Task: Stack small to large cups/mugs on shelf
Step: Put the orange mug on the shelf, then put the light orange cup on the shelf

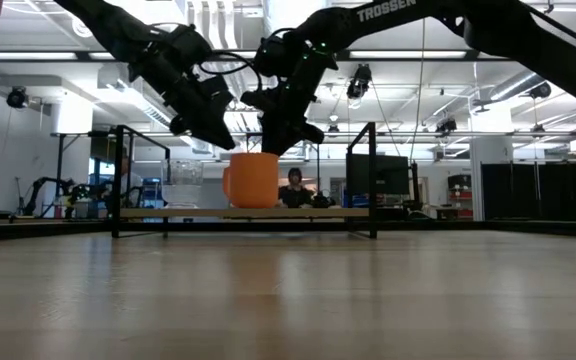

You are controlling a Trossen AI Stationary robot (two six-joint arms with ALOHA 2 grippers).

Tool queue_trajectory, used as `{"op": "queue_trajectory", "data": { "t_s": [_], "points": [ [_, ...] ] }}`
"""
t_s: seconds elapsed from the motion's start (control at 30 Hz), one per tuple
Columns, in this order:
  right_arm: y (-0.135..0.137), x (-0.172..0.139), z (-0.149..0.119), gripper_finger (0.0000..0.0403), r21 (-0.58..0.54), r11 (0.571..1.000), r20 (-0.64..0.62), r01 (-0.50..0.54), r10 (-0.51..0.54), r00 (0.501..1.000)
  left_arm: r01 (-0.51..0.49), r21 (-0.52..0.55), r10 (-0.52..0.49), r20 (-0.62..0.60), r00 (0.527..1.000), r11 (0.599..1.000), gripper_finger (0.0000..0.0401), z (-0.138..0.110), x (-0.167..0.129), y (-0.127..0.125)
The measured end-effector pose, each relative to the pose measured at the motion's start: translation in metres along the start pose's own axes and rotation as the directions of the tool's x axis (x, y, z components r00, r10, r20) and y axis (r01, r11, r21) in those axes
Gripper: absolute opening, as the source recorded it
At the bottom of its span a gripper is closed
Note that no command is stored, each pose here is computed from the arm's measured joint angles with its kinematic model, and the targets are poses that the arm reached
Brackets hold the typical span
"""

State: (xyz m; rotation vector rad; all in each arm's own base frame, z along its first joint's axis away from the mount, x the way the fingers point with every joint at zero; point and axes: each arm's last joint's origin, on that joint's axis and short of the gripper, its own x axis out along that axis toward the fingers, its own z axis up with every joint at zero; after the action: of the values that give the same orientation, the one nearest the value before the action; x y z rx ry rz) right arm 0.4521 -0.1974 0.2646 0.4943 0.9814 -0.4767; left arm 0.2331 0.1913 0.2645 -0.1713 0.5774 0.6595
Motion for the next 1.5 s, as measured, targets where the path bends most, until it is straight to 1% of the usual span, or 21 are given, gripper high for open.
{"op": "queue_trajectory", "data": {
  "t_s": [0.13, 0.27, 0.43, 0.53, 0.67, 0.73, 0.8, 0.9, 1.03, 1.13, 1.2, 1.33, 1.4, 1.5],
  "points": [
    [0.001, -0.005, 0.000, 0.0076, 0.008, 1.000, -0.012, 0.000, 0.000, 1.000, -0.001, 0.000, 0.001, 0.025, 1.000, 1.000, 0.0061, 0.003, -0.006, 0.000],
    [0.005, -0.019, 0.003, 0.0076, -0.008, 1.000, -0.011, -0.006, 0.006, 1.000, -0.002, 0.000, 0.002, 0.060, 0.998, 1.000, 0.0061, 0.008, -0.016, 0.000],
    [0.009, -0.047, 0.003, 0.0071, -0.018, 1.000, 0.018, -0.016, 0.017, 1.000, 0.000, 0.000, 0.000, 0.139, 0.990, 1.000, 0.0061, 0.017, -0.044, 0.000],
    [0.011, -0.067, -0.005, 0.0069, -0.006, 1.000, -0.030, -0.008, 0.008, 1.000, 0.050, 0.004, -0.050, 0.170, 0.984, 0.999, 0.0061, 0.019, -0.068, -0.001],
    [0.022, -0.089, -0.020, 0.0068, -0.012, 1.000, -0.116, 0.006, -0.007, 0.993, 0.147, -0.078, -0.130, 0.191, 0.973, 0.986, 0.0061, 0.017, -0.105, -0.004],
    [0.030, -0.096, -0.029, 0.0068, -0.008, 1.000, -0.157, 0.011, -0.012, 0.987, 0.193, -0.113, -0.169, 0.189, 0.967, 0.975, 0.0061, 0.013, -0.121, -0.005],
    [0.040, -0.101, -0.035, 0.0068, -0.022, 1.000, -0.173, 0.005, -0.009, 0.985, 0.227, -0.127, -0.201, 0.194, 0.960, 0.965, 0.0061, 0.010, -0.136, -0.007],
    [0.056, -0.102, -0.041, 0.0068, -0.058, 0.998, -0.180, -0.013, 0.002, 0.984, 0.252, -0.146, -0.224, 0.188, 0.956, 0.957, 0.0061, 0.004, -0.152, -0.009],
    [0.080, -0.101, -0.052, 0.0068, -0.082, 0.996, -0.195, -0.036, 0.019, 0.981, 0.294, -0.232, -0.259, 0.169, 0.951, 0.927, 0.0061, -0.005, -0.163, -0.013],
    [0.097, -0.098, -0.061, 0.0068, -0.099, 0.994, -0.213, -0.049, 0.027, 0.977, 0.361, -0.231, -0.335, 0.144, 0.931, 0.904, 0.0061, -0.011, -0.167, -0.020],
    [0.109, -0.098, -0.068, 0.0068, -0.121, 0.991, -0.221, -0.062, 0.034, 0.975, 0.411, -0.238, -0.393, 0.118, 0.912, 0.880, 0.0061, -0.015, -0.167, -0.027],
    [0.137, -0.102, -0.086, 0.0068, -0.186, 0.977, -0.237, -0.101, 0.056, 0.970, 0.516, -0.206, -0.517, 0.055, 0.854, 0.831, 0.0061, -0.020, -0.170, -0.042],
    [0.151, -0.105, -0.096, 0.0068, -0.219, 0.968, -0.247, -0.121, 0.065, 0.967, 0.558, -0.181, -0.563, 0.032, 0.826, 0.810, 0.0061, -0.022, -0.172, -0.051],
    [0.169, -0.108, -0.109, 0.0068, -0.261, 0.954, -0.258, -0.146, 0.077, 0.963, 0.630, -0.112, -0.635, -0.006, 0.773, 0.768, 0.0061, -0.025, -0.177, -0.066]
  ]
}}
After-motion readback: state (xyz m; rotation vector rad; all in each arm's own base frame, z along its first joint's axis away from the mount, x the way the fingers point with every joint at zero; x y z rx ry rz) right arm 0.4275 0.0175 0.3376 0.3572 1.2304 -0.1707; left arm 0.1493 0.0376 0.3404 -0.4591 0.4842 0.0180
